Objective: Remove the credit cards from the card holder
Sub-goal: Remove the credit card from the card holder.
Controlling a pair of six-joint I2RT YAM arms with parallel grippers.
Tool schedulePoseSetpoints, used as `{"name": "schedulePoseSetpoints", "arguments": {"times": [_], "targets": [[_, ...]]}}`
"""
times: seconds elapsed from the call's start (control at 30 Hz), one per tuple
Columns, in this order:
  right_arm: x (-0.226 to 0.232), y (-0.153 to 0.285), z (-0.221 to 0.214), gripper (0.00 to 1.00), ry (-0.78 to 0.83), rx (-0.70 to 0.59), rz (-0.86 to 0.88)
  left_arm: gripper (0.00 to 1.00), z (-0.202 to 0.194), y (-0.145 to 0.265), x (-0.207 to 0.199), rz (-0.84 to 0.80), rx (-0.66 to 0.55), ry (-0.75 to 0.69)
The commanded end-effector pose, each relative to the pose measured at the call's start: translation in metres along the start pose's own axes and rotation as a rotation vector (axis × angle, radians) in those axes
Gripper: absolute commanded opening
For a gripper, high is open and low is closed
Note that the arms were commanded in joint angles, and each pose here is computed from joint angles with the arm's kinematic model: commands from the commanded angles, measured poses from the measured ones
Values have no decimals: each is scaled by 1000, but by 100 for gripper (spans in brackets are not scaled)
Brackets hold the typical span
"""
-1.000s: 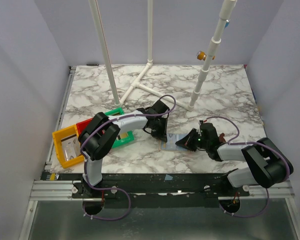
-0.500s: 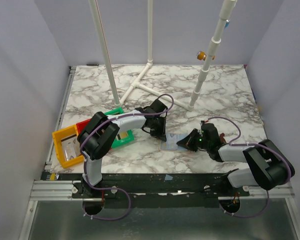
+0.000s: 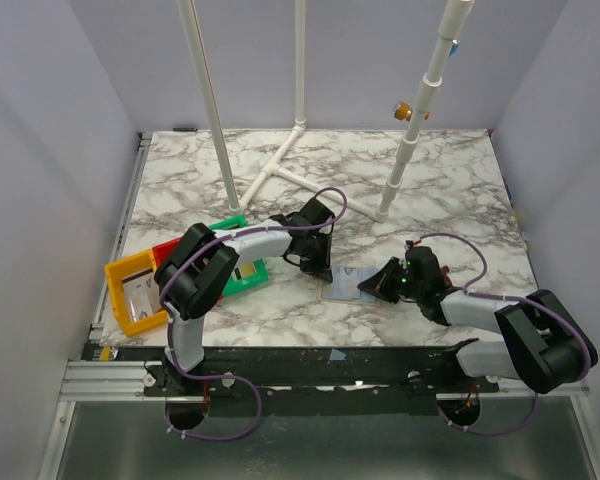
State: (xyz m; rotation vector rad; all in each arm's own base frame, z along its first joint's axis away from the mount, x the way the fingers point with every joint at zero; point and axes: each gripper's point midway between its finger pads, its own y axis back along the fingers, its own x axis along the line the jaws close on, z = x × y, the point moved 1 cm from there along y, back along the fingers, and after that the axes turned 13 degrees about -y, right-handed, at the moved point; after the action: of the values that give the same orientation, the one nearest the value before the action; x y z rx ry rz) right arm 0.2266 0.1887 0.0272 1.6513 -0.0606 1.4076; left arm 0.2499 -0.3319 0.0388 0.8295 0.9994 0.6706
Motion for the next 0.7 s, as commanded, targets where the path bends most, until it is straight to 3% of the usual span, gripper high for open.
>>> {"name": "schedulePoseSetpoints", "arguments": {"times": [0.0,0.27,0.5,0.67], "targets": [[-19,4,5,1,13,-36,-66,0,-17,-4,37,137,45,17],[-23,10,10,1,42,-64,-88,0,-15,-3,37,136,42,17],[-15,5,4,1,54,-9,-53,0,-4,8,21,91,8,-13],[-9,0,4,1,53,9,-35,7,7,20,0,60,-20,-59]]}}
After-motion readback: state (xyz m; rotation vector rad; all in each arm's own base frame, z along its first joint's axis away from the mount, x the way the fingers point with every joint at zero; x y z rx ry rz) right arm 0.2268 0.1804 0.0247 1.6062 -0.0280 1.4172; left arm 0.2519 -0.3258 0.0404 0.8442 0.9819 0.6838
